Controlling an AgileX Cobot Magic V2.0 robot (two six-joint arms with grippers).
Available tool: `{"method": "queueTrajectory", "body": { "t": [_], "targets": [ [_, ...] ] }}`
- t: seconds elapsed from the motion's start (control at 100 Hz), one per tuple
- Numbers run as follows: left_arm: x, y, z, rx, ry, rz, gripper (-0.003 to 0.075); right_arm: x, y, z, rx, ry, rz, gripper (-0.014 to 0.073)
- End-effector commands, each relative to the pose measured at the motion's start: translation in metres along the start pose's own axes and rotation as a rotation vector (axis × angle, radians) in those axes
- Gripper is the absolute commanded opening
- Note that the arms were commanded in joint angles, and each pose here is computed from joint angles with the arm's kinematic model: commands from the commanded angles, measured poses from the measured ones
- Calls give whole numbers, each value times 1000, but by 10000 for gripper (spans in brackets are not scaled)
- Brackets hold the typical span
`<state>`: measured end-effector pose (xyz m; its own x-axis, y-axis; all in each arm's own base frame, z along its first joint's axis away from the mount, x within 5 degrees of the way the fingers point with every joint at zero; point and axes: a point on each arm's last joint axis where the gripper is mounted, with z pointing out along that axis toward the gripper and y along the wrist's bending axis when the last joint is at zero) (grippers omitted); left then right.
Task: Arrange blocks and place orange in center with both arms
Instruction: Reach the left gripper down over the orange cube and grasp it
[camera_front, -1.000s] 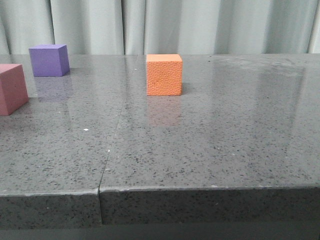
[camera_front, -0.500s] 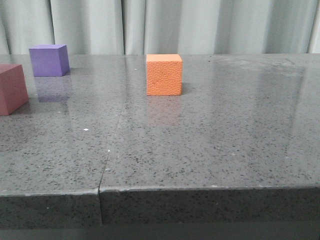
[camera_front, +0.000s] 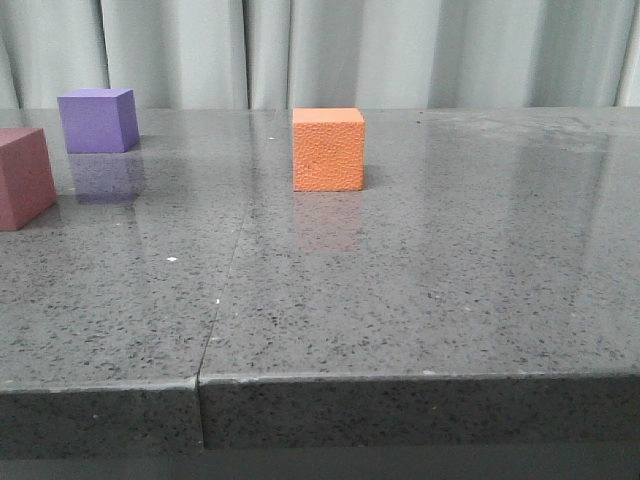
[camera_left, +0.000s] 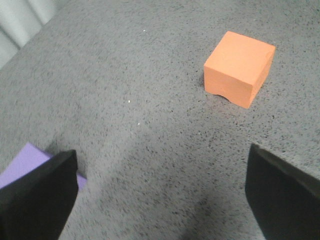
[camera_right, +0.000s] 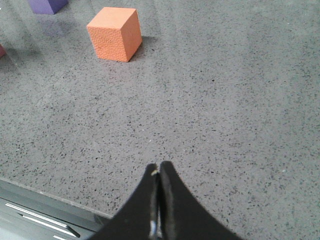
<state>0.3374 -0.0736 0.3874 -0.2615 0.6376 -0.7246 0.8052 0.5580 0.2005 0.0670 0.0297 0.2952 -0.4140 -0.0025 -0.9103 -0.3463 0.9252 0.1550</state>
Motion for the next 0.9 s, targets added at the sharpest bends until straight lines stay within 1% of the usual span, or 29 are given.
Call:
{"method": "queueTrajectory", "body": {
  "t": [0.0,0.1,0.21,0.38,0.61,0.7,0.89],
  "targets": [
    [-29,-3,-6,-5,-90,94,638,-14,2,-4,-15,-89,-20,-69],
    [-44,-10,15,32,-104,197,638,-14,2,-4,-15,-89,-20,-69],
    [-57,-19,39,74,-98,252,638,-14,2,-4,-15,-89,-20,-69],
    [-75,-42,72,149,-98,321,638,-14,2,-4,-15,-89,-20,-69],
    [-85,-61,108,208,-100,351,638,-14,2,-4,-15,-89,-20,-69],
    [-84,-64,122,206,-96,352,638,-14,2,-4,-15,-89,-20,-69],
    [-77,-61,141,205,-81,334,638,-14,2,-4,-15,-89,-20,-69]
  ]
}}
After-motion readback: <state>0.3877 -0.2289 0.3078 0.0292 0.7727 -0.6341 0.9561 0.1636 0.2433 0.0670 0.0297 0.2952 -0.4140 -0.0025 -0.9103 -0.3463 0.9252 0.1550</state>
